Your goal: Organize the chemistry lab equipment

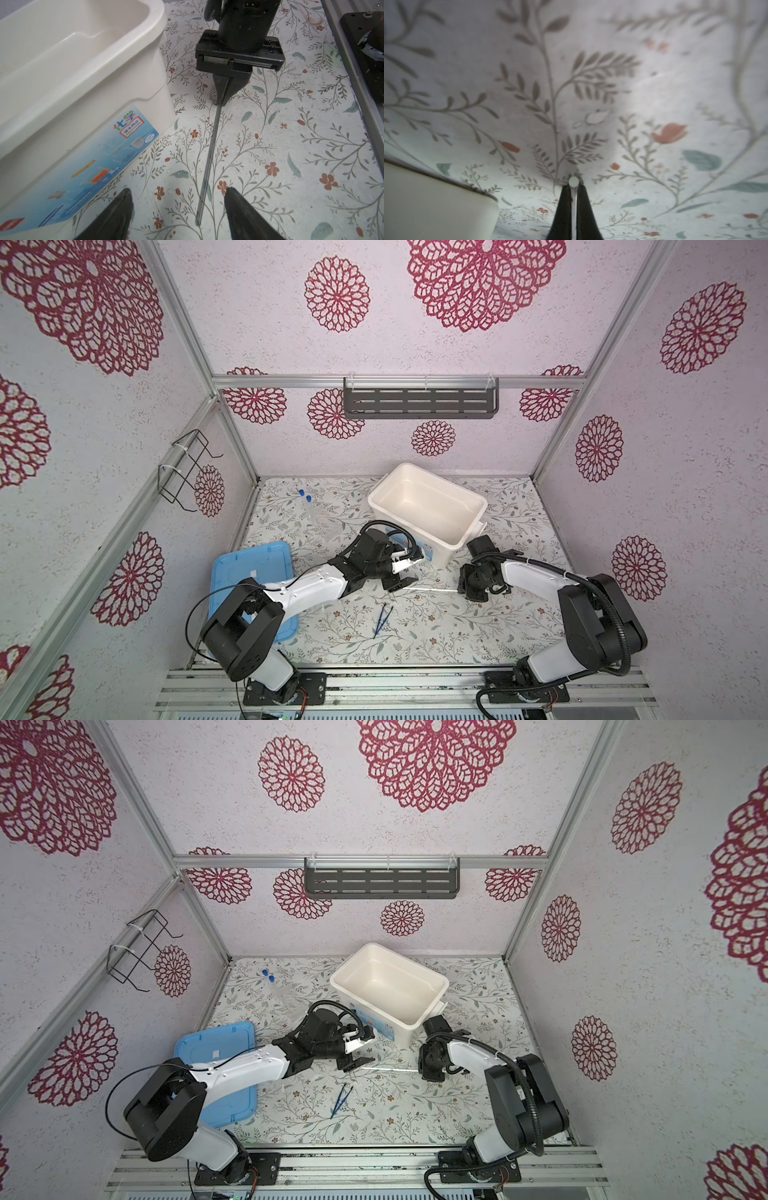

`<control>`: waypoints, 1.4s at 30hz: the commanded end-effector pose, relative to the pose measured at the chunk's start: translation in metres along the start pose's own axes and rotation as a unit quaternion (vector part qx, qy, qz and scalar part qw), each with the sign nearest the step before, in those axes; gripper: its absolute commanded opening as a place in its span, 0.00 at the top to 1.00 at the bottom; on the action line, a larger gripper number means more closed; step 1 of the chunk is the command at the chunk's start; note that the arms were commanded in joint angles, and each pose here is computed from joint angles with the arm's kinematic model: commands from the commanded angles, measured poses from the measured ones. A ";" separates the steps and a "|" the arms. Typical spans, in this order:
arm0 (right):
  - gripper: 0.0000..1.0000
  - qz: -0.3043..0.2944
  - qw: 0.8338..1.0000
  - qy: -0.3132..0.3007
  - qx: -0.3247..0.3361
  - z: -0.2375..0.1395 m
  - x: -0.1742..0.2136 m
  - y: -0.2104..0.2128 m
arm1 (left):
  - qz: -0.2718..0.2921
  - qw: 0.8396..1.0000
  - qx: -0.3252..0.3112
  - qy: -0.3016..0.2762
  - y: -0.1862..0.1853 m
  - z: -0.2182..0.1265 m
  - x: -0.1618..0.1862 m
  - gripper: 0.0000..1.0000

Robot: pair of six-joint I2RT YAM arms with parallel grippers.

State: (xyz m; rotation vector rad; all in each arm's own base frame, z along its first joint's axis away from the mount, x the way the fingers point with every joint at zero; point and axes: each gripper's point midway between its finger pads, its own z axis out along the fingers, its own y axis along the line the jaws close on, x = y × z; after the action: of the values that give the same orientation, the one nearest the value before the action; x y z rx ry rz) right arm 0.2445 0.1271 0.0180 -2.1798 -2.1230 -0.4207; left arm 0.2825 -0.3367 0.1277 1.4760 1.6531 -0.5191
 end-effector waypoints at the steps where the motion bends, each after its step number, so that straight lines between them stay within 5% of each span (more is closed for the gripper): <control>1: 0.99 0.020 0.996 -0.066 0.052 -0.007 -0.033 -0.041 | 0.015 0.999 0.047 0.012 -0.023 0.015 0.006 0.27; 10: 0.97 0.018 0.995 -0.087 0.053 -0.024 -0.053 -0.065 | 0.019 0.995 0.092 0.041 -0.055 0.035 0.016 0.27; 24: 0.57 -0.035 0.994 -0.079 0.062 -0.044 -0.034 -0.043 | 0.004 0.996 0.077 0.042 -0.061 0.025 0.022 0.26; 31: 0.58 -0.043 0.994 -0.069 0.074 -0.026 -0.024 -0.034 | 0.000 0.996 0.072 0.044 -0.059 0.026 0.023 0.26; 42: 0.88 -0.033 0.992 -0.075 0.090 0.005 -0.025 -0.044 | 0.001 0.996 0.063 0.062 -0.057 0.031 0.034 0.25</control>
State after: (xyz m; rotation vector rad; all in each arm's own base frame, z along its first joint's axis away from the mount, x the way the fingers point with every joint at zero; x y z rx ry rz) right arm 0.2175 0.1115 0.0149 -2.0785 -2.2530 -0.1700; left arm 0.2400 -0.3499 0.0696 1.6225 1.7701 -0.5571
